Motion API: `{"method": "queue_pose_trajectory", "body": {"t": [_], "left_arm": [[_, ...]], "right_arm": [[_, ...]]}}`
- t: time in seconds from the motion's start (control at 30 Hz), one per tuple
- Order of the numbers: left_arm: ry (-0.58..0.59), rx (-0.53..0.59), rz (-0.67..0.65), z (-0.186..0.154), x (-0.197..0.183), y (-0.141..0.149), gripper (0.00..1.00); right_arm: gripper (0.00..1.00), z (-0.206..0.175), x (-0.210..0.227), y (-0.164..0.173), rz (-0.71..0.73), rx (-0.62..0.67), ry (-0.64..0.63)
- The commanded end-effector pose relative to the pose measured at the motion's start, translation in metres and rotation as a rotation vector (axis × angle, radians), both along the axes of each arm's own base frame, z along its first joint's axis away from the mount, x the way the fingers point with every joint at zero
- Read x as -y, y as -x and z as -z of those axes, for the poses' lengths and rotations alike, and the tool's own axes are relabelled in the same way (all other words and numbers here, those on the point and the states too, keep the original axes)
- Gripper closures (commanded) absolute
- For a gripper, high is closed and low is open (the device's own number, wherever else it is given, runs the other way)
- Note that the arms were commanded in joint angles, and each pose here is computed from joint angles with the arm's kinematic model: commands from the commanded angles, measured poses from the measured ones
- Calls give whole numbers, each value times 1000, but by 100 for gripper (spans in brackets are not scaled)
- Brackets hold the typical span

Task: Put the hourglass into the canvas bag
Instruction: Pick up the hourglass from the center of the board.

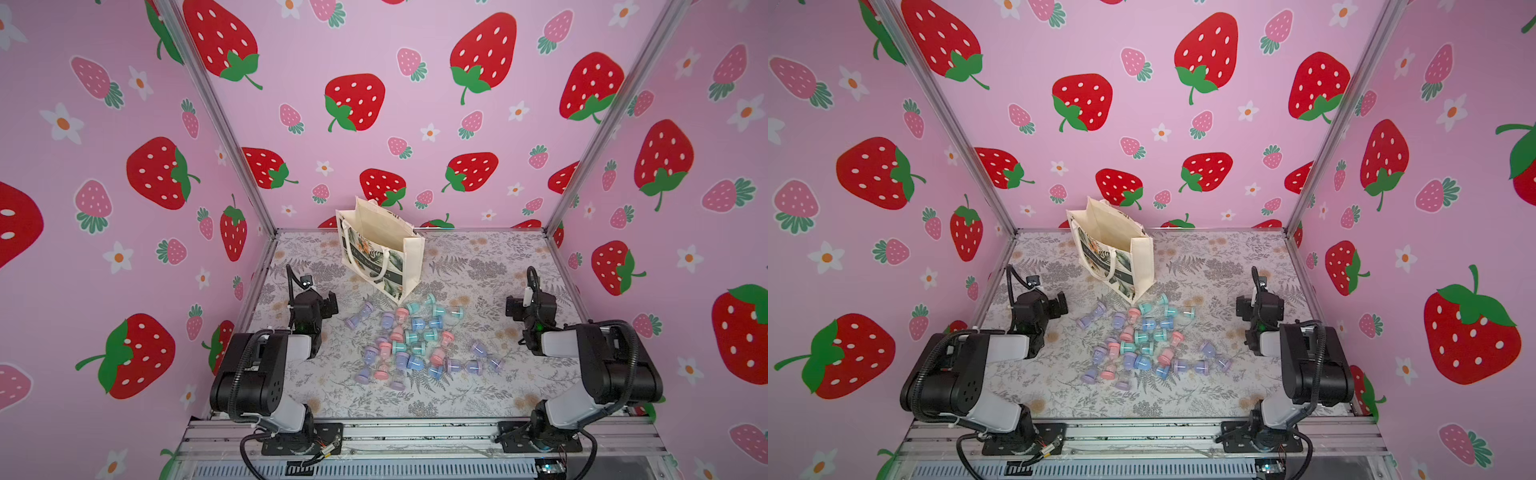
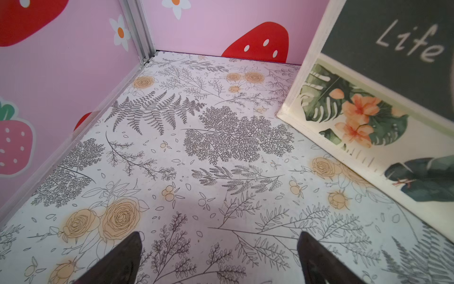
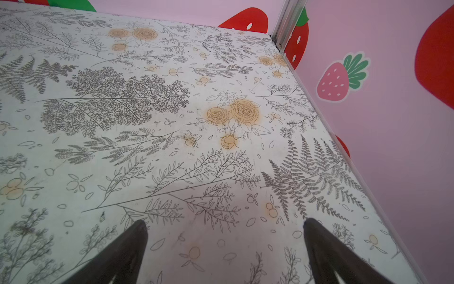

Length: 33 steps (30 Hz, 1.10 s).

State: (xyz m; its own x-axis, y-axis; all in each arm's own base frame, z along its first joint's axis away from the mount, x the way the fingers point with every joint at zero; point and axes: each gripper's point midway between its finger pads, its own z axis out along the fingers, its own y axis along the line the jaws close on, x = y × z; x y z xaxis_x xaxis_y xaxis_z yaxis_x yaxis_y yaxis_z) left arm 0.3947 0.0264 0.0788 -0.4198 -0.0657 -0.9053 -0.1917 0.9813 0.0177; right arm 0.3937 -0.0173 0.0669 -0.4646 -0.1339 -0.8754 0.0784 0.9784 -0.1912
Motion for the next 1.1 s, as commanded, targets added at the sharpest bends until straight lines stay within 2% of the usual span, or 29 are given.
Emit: {"method": "queue_pose_trajectory", "body": {"t": [0.0,0.9,1.07], "left_arm": [[-5,28,10,-8,0,-4,1],[-6,30,10,-8,1,-4,1],[-2,17,40,-18,5,-5,1]], "right_arm": [[1,-17,1,-8,5,52,12],[1,-17,1,-8,3,53,12],[1,-31,7,-1,40,91,11]]}}
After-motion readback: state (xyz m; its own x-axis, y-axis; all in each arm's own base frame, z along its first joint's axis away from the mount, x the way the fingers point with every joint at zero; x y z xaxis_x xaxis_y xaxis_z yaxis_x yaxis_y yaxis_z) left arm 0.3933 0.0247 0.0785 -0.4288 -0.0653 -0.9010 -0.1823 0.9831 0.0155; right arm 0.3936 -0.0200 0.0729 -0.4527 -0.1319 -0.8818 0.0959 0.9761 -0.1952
